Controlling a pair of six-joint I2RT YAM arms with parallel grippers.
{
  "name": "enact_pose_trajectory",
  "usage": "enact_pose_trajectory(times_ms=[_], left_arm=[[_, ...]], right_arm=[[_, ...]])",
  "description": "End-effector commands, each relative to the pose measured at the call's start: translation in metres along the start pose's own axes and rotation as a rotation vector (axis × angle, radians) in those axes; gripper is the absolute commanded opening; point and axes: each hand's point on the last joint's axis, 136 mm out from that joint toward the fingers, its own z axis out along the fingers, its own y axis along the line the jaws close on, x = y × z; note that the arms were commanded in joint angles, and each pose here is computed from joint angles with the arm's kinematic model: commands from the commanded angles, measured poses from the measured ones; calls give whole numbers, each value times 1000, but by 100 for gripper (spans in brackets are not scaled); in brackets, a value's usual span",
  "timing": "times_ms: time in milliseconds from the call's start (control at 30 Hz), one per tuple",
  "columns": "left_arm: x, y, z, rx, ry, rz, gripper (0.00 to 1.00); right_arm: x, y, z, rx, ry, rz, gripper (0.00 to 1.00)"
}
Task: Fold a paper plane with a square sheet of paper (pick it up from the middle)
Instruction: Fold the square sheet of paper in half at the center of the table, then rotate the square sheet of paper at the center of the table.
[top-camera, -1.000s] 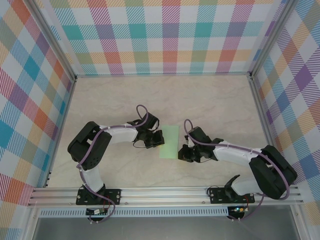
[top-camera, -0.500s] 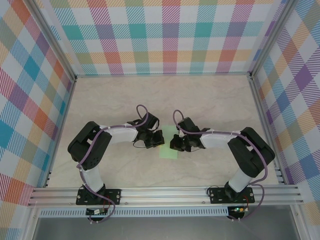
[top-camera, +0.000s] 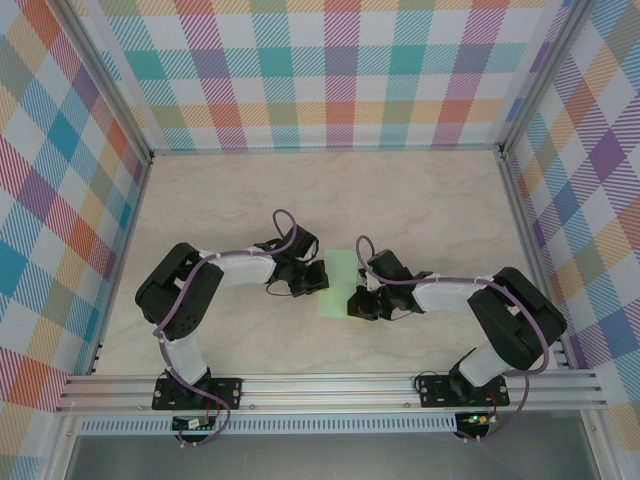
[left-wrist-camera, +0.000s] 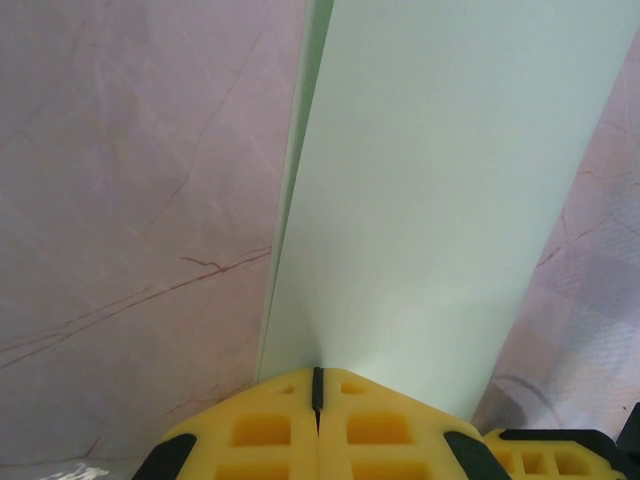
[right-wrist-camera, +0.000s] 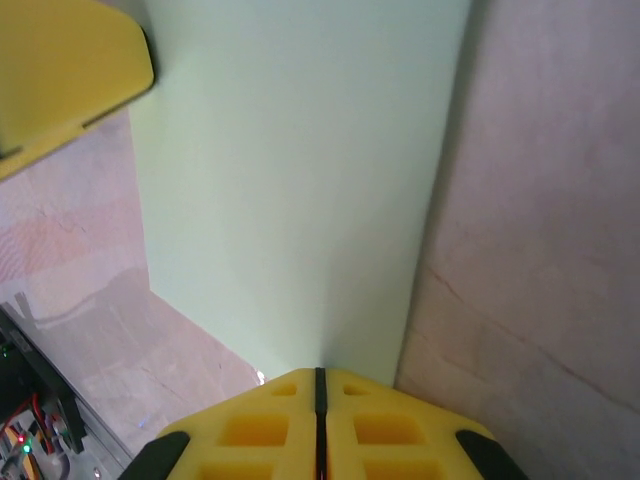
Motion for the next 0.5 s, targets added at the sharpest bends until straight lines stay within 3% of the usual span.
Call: enact_pose_trajectory(times_ms=[0, 233, 367, 467], left_arm=[[36, 81, 12, -290, 92, -91, 0], [12, 32, -11, -177, 31, 16, 4], [-15, -7, -57, -125, -106, 84, 11], [-28, 0, -94, -205, -246, 69, 15]], right_arm=[[21, -11, -4, 34, 73, 0, 9], [-23, 39, -31, -24, -83, -117, 10], [-53, 42, -26, 51, -141, -126, 9], [-75, 42, -14, 100, -159, -113, 7]])
